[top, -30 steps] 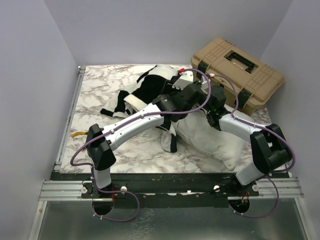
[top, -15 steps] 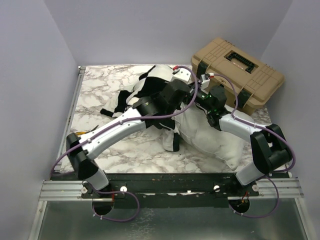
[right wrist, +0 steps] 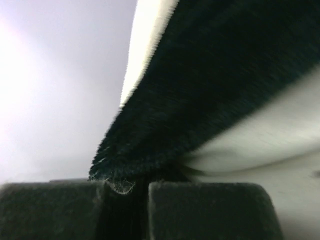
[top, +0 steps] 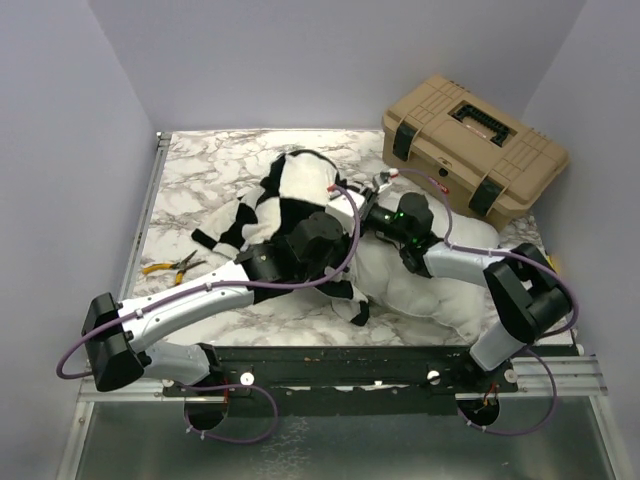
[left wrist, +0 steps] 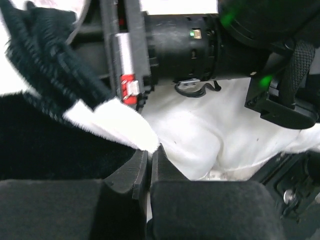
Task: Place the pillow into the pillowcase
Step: Stuff the pillow into the pillowcase.
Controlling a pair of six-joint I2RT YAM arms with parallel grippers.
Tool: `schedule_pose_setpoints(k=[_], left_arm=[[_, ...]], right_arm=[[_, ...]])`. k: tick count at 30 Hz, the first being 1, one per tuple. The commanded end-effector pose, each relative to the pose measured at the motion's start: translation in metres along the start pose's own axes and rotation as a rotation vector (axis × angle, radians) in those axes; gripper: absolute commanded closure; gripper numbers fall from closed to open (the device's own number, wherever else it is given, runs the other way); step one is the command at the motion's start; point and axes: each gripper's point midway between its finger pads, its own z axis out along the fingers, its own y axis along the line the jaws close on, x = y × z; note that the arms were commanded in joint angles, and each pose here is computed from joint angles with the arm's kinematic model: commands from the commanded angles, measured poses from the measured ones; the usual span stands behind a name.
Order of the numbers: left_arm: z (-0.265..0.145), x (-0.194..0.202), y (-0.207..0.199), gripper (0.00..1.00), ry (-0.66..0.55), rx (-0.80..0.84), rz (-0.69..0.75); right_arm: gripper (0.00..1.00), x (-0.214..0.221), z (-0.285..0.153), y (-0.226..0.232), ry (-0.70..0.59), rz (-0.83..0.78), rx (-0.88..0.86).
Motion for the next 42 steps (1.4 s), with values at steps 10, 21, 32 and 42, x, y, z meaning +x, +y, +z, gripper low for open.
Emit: schedule_pose_setpoints(k=[10,21,32,42], left_arm=[[-0.060,-0.022,0.004,0.21,-0.046,-0.129,-0.267],[-0.027,0.010,0.054,0.13,0.162,-0.285,-0.443],[0.039,0.060,0.108,0.12,0.384,-0.447,-0.197],[0.011,0.023,0.132,0.66,0.416,-0.631,-0.156]], right_arm=[[1.00,0.155,-0.078,-0.136,0.357,-0.040,0.320],[0.12,0.113,-0.103,-0.071,0.189,-0.344,0.475],[0.06,0.062,-0.154,-0.045,0.072,-0.450,0.863],[0.06,0.038,-0.143,-0.011,0.165,-0.289,0.856]])
